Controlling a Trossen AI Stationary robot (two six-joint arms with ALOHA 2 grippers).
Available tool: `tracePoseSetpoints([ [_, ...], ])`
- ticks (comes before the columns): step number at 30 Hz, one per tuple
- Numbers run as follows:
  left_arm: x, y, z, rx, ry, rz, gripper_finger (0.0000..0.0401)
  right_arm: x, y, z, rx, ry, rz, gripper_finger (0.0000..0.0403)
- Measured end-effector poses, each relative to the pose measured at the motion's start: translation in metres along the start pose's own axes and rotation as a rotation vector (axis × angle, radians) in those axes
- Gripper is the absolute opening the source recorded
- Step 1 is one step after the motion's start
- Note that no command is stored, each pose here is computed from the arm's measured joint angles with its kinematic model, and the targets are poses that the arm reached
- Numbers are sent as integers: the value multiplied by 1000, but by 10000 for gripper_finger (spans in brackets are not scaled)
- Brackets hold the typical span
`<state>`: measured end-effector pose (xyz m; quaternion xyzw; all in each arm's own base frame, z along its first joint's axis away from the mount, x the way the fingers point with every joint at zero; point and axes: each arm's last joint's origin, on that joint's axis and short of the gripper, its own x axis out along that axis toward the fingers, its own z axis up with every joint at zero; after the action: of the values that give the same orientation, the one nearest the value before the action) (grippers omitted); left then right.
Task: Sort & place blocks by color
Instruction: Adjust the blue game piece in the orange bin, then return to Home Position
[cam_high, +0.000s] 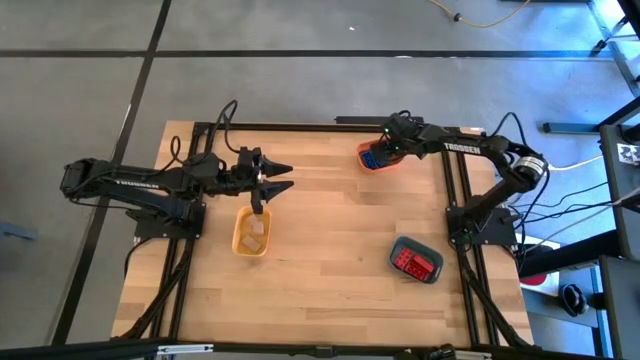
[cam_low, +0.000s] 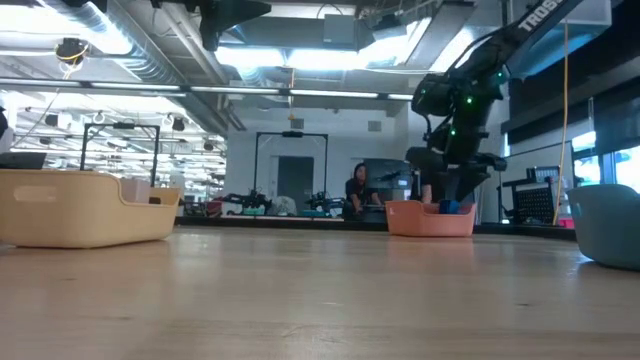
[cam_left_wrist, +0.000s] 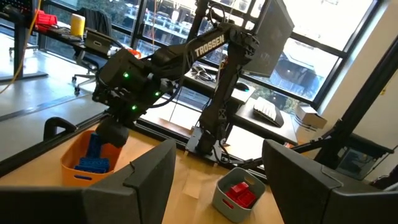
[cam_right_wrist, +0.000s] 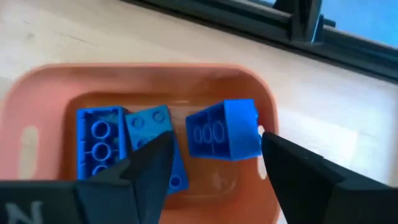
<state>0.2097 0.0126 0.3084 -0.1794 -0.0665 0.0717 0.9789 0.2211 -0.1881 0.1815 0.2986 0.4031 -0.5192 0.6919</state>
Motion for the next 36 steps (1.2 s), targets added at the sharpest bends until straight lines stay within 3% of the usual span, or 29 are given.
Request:
tracePoseSetpoints([
  [5,0,0,0,-31,0,0,231,-18,-3,6,-59,-78,18,244],
  [8,-2,-1,2,-41,-6,-16,231,-43,-3,8,-136,-126,137,244],
  [16,-9,-1,6,95,-14,7,231,-138,21,-11,-418,-242,925,244],
  [20,-10,-1,7,124,-12,15,231,-179,35,-28,-477,-347,1132,244],
  [26,-18,1,7,109,38,30,231,-211,53,-50,-587,-451,1305,244],
  [30,-27,4,11,112,52,24,222,-218,58,-59,-645,-494,1317,244],
  [33,-34,5,15,115,59,-2,186,-218,59,-62,-608,-492,1280,244],
  [36,-45,5,15,122,106,-31,117,-219,60,-63,-572,-483,1265,244],
])
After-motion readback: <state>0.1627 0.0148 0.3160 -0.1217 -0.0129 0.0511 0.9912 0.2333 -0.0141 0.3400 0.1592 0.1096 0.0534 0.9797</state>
